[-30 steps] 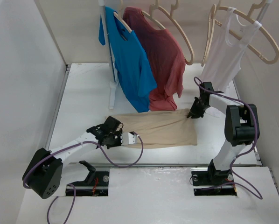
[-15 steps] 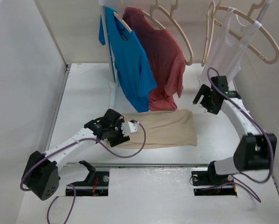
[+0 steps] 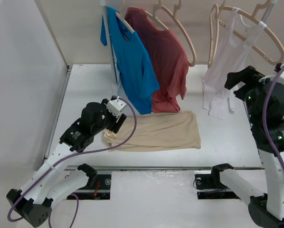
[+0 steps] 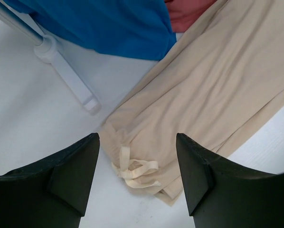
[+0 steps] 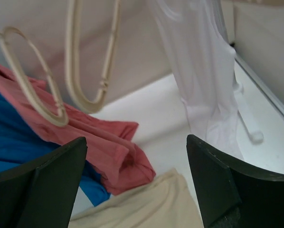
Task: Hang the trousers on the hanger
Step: Pick up the hanger from the clothesline.
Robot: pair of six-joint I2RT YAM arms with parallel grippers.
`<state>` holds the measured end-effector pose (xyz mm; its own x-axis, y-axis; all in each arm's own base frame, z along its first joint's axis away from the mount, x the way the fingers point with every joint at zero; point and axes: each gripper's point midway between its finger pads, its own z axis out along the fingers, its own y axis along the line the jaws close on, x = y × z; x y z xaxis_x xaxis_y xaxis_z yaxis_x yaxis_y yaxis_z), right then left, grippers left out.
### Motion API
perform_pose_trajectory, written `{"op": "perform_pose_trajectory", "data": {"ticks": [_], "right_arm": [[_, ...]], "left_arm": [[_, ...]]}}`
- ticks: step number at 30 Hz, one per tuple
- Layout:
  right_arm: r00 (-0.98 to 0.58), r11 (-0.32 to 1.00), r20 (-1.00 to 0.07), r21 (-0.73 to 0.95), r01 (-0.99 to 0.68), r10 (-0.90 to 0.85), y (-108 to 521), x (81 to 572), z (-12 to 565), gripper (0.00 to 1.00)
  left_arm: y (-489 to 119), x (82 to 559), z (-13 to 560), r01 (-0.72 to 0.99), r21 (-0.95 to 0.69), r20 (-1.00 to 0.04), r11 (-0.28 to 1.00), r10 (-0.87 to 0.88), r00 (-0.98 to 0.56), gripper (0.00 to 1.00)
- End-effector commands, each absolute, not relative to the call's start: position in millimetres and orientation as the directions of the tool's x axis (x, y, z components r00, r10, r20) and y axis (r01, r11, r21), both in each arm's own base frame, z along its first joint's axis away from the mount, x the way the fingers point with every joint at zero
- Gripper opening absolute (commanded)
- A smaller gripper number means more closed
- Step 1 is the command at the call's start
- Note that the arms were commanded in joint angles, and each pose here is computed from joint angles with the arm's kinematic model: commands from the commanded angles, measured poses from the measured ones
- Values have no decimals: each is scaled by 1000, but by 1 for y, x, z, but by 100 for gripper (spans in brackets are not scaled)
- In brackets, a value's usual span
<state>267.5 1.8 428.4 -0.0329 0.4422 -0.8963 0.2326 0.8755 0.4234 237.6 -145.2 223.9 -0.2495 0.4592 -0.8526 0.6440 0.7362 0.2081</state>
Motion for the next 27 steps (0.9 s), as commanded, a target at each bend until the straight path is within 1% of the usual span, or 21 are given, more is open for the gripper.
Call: {"op": "perform_pose_trajectory", "data": {"ticks": [1,2,3,4,5,6,8,9,10,12,13,15,20,21,25,27], "right_arm": [[105,915,-918,391,101,381,11,268,487,90],[144,919,-914,390,54,379,15,266,508,91],[176,928,-912,370,-30,369,27,269,535,95],[146,931,-920,365,-19,363,30,283,527,97],[186,931,-913,352,-90,363,37,278,558,99],[127,936,-928,343,-78,350,43,310,550,99],[46,939,-941,329,-95,335,49,332,546,99],[72,936,-939,326,-135,337,51,332,568,99],[-7,932,-942,333,-140,336,58,361,550,99],[4,922,-936,346,-176,352,61,374,563,99],[-24,919,-929,370,-134,370,55,394,551,99],[-1,903,-906,421,-89,423,44,403,558,99],[29,900,-901,430,-68,432,38,441,551,99],[19,901,-902,430,-63,432,39,454,544,99],[-38,900,-902,431,-68,429,36,482,520,99],[-77,898,-900,434,-70,429,36,496,501,95]], "left_arm": [[-155,240,242,632,145,-895,761,373,-244,63],[-154,242,239,627,147,-889,765,380,-255,63],[-153,243,239,621,151,-889,770,380,-256,63],[-153,243,239,620,151,-889,770,381,-256,63],[-154,244,236,619,140,-886,773,377,-271,63],[-154,245,238,618,141,-890,774,373,-264,63],[-156,244,238,626,137,-890,768,372,-262,63],[-156,244,238,626,136,-890,768,372,-262,63],[-156,244,238,626,136,-890,768,372,-262,63],[-152,243,239,618,137,-891,774,369,-265,63],[-153,242,235,626,132,-888,769,372,-270,63],[-151,242,237,623,128,-893,771,364,-267,63],[-148,241,242,619,111,-903,778,339,-264,63],[-146,242,242,612,111,-903,783,336,-267,63],[-142,241,243,602,112,-907,790,330,-263,63],[-141,242,243,601,109,-907,792,326,-266,63]]}}
